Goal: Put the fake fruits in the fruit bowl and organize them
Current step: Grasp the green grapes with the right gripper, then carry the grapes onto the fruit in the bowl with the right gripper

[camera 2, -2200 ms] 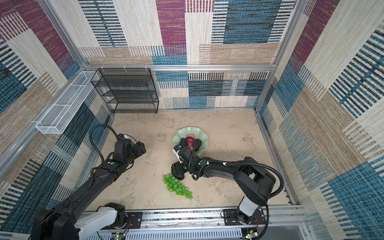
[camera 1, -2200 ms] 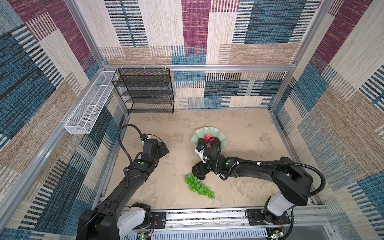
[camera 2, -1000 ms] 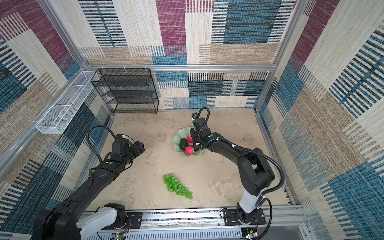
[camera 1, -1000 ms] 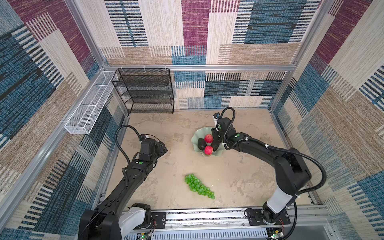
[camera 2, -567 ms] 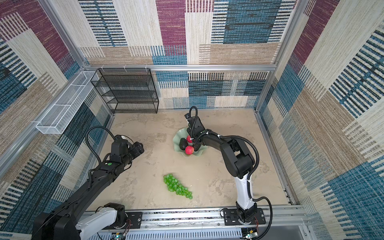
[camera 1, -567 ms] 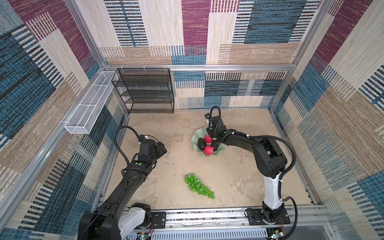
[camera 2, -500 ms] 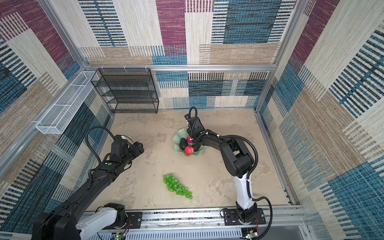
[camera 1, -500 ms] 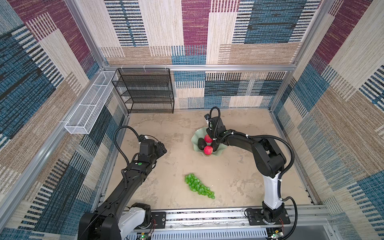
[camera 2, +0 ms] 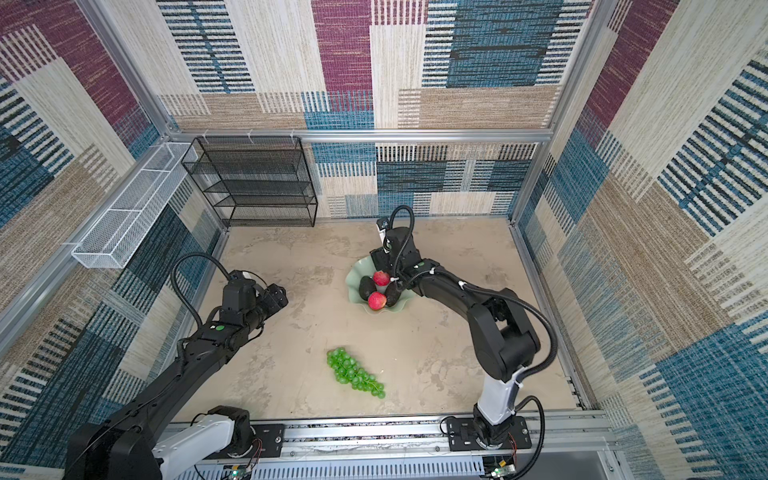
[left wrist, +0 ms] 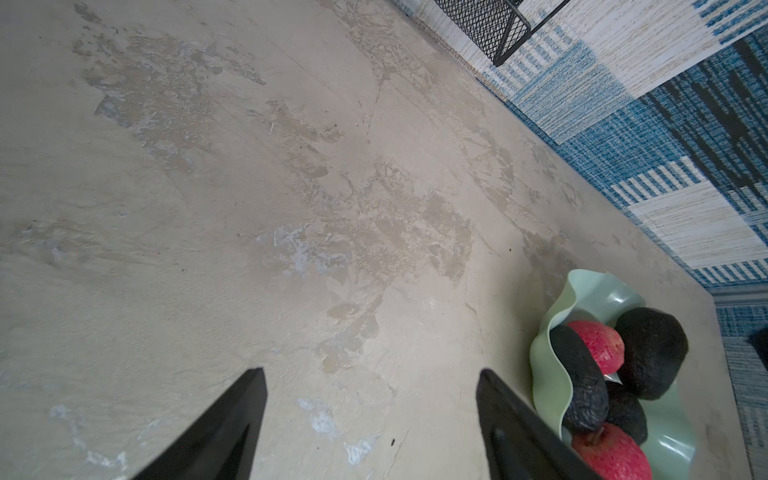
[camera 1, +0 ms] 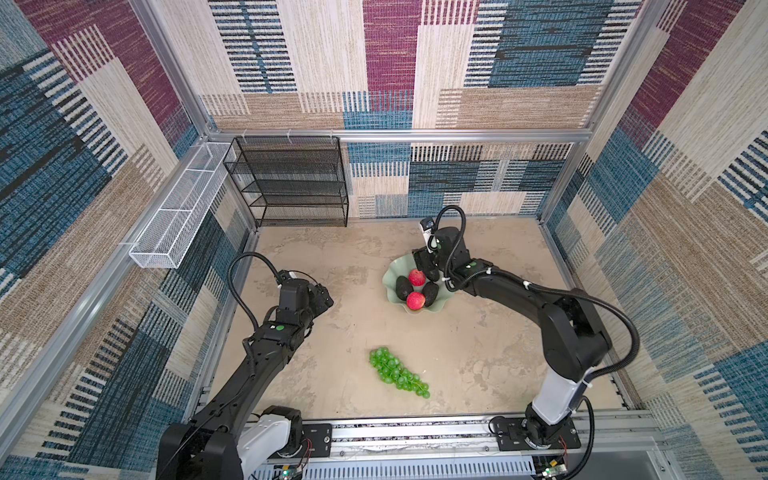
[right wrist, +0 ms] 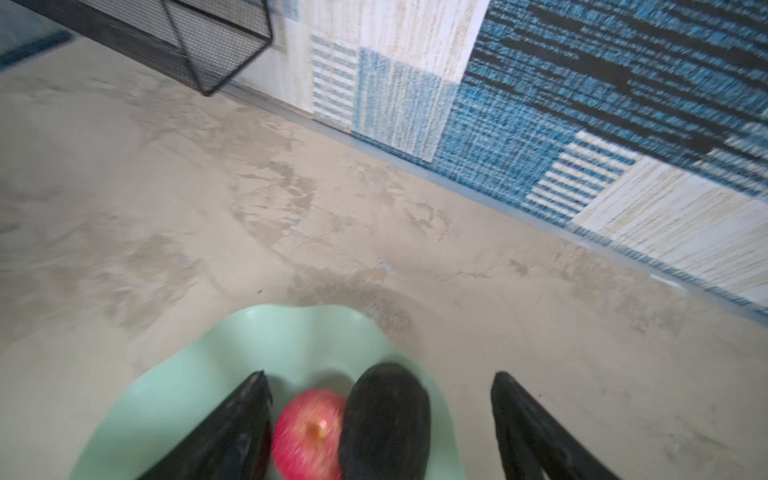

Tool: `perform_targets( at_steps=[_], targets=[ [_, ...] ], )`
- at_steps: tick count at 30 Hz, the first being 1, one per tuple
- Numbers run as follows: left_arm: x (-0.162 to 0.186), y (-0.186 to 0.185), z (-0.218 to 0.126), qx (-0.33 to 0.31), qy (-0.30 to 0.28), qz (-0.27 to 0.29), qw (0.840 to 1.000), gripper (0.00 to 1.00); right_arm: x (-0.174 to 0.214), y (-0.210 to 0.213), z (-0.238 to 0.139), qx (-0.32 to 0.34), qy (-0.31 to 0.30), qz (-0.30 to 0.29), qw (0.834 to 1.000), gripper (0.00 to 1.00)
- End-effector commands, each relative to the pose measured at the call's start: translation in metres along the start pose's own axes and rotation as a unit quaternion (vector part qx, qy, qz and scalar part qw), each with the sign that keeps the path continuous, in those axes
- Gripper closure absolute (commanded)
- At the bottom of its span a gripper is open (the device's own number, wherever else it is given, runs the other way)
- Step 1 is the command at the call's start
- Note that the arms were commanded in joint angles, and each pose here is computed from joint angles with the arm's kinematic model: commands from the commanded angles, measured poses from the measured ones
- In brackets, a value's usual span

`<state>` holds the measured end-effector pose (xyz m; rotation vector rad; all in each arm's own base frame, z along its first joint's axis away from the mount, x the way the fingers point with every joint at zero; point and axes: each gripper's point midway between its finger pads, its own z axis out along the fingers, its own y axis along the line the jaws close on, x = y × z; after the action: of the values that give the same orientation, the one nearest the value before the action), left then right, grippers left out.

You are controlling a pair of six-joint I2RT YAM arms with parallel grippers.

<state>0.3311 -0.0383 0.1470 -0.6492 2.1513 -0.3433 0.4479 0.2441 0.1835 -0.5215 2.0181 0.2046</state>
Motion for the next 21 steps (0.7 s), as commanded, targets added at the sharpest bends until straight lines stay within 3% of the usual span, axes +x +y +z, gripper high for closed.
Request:
perform_targets(
  at_steps=[1,6,9,17,21],
  targets=[
    [-0.007,-0.004,0.000,0.011,-0.017,-0.009,1.000,0.17,0.014,0.056,-0.041,-0.145,-0.016,0.036,0.989,0.08],
    [-0.008,-0.002,0.002,0.008,-0.018,-0.009,1.000,0.17,0.070,0.136,-0.110,-0.280,-0.028,-0.010,0.959,0.02],
    [-0.009,-0.002,0.002,0.010,-0.017,-0.006,1.000,0.17,0.098,0.170,-0.129,-0.335,-0.013,-0.020,0.942,0.02],
    [-0.010,0.000,-0.005,0.014,-0.023,-0.007,1.000,0.17,0.152,0.228,-0.128,-0.385,0.059,-0.073,0.918,0.03],
    [-0.010,0.001,-0.009,0.015,-0.027,-0.008,1.000,0.17,0.175,0.239,-0.117,-0.382,0.099,-0.094,0.914,0.05]
  ],
)
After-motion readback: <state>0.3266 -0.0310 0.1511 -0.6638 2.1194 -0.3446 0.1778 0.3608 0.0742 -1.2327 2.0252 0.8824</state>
